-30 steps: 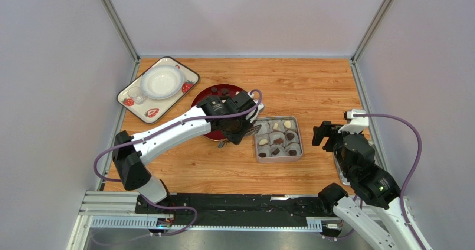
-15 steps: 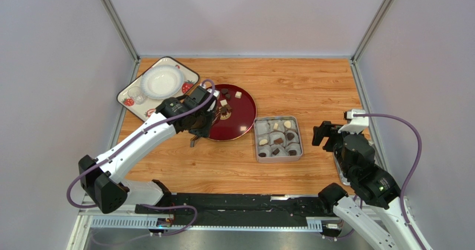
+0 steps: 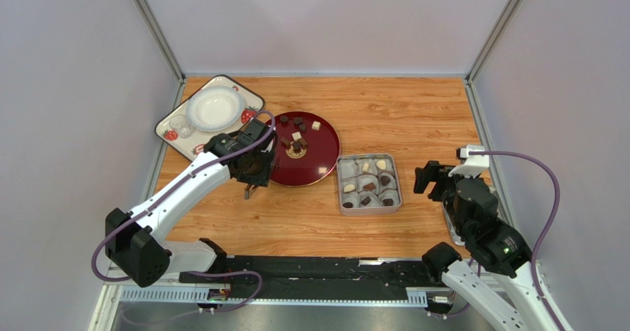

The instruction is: Pack the chocolate

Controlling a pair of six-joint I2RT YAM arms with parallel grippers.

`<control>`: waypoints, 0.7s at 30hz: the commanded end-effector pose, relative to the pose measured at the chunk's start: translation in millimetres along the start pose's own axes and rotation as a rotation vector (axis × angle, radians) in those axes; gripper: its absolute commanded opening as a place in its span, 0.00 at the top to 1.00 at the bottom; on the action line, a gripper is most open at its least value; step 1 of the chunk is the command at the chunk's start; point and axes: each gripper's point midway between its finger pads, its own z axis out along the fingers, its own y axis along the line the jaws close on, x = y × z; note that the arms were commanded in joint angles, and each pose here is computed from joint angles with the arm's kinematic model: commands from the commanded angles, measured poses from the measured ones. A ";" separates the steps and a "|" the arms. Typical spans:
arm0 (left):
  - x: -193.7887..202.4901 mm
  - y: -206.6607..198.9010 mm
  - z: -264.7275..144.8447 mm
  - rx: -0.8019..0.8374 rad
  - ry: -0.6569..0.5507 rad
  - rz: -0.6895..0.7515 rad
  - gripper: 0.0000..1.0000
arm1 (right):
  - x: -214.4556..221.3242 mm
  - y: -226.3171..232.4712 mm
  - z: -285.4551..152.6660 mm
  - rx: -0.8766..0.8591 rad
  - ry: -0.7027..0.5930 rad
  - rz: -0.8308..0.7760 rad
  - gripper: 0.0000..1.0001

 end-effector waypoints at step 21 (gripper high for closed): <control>0.1 -4.1 29.2 -0.011 0.050 -0.033 0.60 | -12.0 3.1 -1.0 -0.017 -0.048 0.014 0.20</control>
